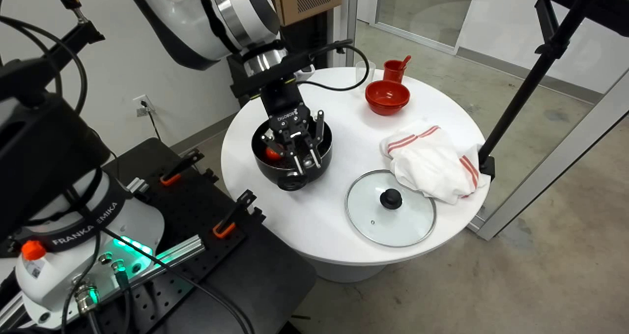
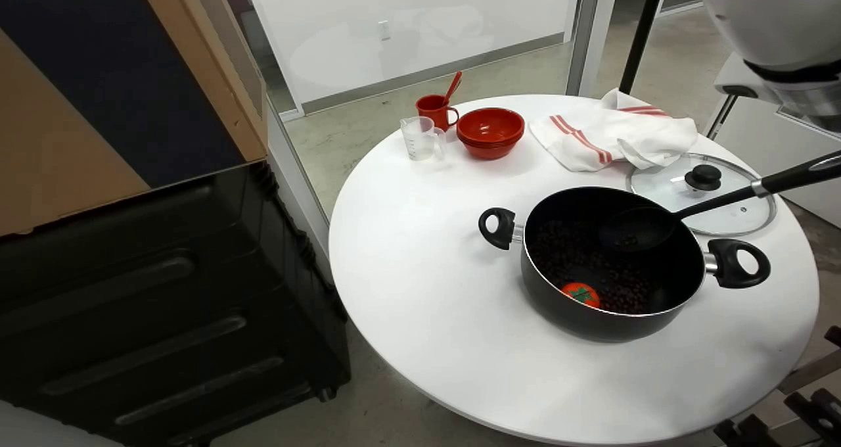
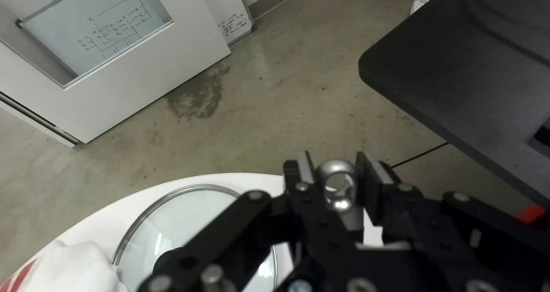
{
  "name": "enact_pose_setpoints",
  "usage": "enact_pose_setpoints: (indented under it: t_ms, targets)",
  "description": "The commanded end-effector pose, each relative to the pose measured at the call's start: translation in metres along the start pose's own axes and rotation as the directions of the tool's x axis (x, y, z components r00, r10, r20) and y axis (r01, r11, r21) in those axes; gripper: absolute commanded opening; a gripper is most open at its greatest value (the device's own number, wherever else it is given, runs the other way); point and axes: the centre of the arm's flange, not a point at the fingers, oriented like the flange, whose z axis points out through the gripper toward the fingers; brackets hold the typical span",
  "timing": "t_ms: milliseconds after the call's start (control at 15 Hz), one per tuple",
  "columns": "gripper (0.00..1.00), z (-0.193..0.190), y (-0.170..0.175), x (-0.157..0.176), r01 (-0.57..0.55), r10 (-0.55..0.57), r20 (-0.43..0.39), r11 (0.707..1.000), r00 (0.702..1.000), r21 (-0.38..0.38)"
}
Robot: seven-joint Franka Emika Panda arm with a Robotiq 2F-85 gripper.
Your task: Stir the content in the pot with the spoon
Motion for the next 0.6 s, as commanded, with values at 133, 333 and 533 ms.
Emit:
enact_pose_setpoints:
  t_ms: [133,333,533]
  targets:
    - [0.07,0.012,-0.016,-0.009,0.076,-0.077,0.055,0.997,0.996,0.016]
    - [0.07,0.023,-0.038,-0.012,0.141,-0.142,0.062,0.990,0.988,0.019]
    - [0.07,0.026,-0.060,-0.014,0.186,-0.186,0.050,0.983,0.981,0.008]
